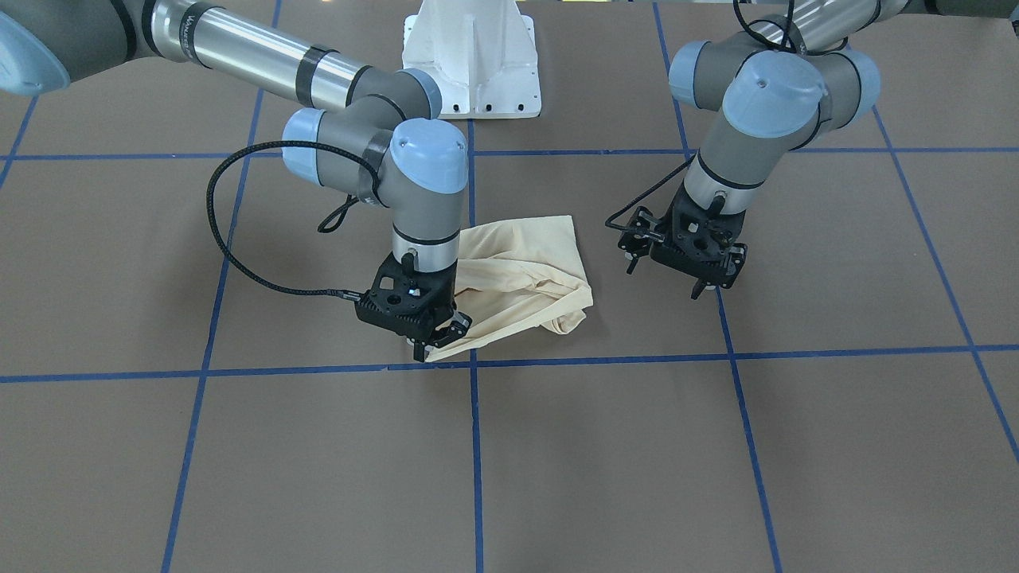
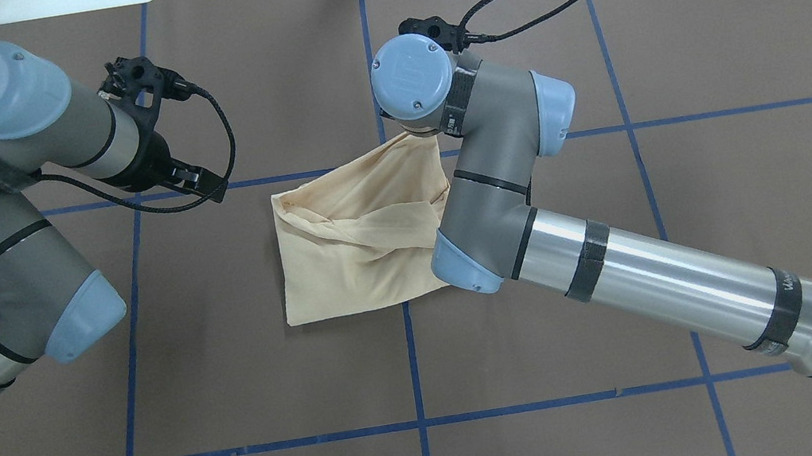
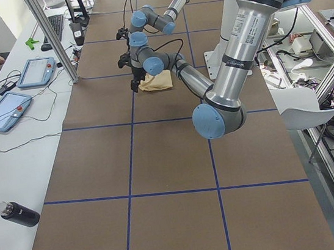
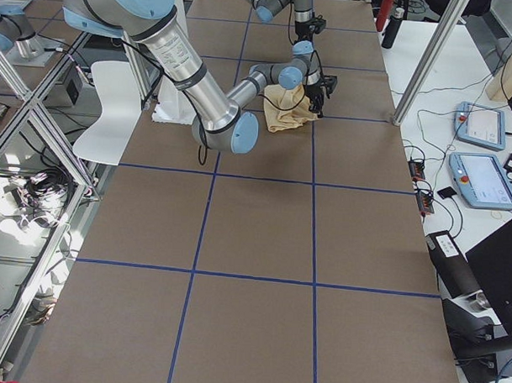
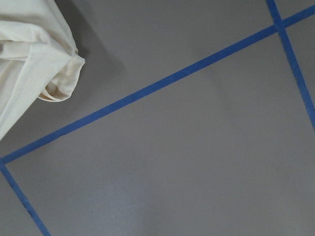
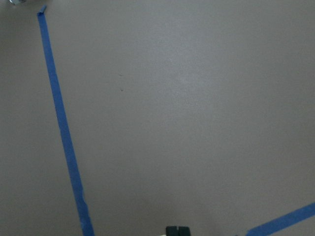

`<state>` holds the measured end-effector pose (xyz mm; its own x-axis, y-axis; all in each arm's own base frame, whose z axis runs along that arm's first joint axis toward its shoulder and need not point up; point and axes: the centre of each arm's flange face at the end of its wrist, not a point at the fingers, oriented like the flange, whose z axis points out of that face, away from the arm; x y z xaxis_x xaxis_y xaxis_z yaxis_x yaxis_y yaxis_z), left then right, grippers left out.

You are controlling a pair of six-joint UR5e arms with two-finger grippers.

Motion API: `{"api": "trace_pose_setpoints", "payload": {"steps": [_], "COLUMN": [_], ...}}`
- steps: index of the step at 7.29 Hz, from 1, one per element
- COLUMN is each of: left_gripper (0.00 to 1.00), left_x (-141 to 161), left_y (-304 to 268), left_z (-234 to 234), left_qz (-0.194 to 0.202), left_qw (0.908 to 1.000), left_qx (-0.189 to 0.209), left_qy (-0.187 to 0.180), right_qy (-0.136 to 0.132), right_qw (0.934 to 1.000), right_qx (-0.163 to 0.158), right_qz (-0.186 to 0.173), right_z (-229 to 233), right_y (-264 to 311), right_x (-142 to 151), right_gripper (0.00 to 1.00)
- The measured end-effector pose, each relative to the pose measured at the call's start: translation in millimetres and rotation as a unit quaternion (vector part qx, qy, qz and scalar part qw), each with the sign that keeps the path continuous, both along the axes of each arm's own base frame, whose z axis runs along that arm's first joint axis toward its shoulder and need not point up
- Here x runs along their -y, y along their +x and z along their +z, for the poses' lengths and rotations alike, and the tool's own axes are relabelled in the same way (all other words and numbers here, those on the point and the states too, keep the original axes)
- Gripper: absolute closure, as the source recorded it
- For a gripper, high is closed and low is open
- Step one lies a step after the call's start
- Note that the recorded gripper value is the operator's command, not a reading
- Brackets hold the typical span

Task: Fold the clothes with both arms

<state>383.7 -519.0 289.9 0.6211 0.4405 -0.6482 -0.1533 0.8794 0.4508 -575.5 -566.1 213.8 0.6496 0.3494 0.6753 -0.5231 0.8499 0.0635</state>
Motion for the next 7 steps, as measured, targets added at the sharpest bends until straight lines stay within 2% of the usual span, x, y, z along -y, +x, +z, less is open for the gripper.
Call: {"api": "trace_pose_setpoints", "payload": {"steps": [2,5,6,7], "left_gripper": [0.00,0.00,0.00,0.00], "left_x": [-0.5,-0.2,-0.2,-0.2], "left_y": [0.2,-0.6,-0.7,-0.7], "left_z": [-0.5,-0.9,-0.9,-1.0], "left_qz": [0.001,0.000,0.000,0.000], "left_qw": [1.0000,1.0000,1.0000,1.0000], "left_qx": [-0.001,-0.001,-0.001,-0.001], "left_qy": [0.000,0.000,0.000,0.000], "right_qy": [0.006,-0.017,-0.025,-0.028], "right_qw": [0.9999,0.9986,0.9982,0.9982], "right_qx": [0.005,0.022,0.020,0.018], "right_qz": [-0.008,-0.046,-0.051,-0.050], "right_z": [-7.2,-34.9,-32.9,-24.7], "right_y": [2.0,7.5,4.6,-7.7], "right_x": [3.6,-16.7,-40.3,-70.4], "right_gripper": [0.00,0.01,0.06,0.21]}}
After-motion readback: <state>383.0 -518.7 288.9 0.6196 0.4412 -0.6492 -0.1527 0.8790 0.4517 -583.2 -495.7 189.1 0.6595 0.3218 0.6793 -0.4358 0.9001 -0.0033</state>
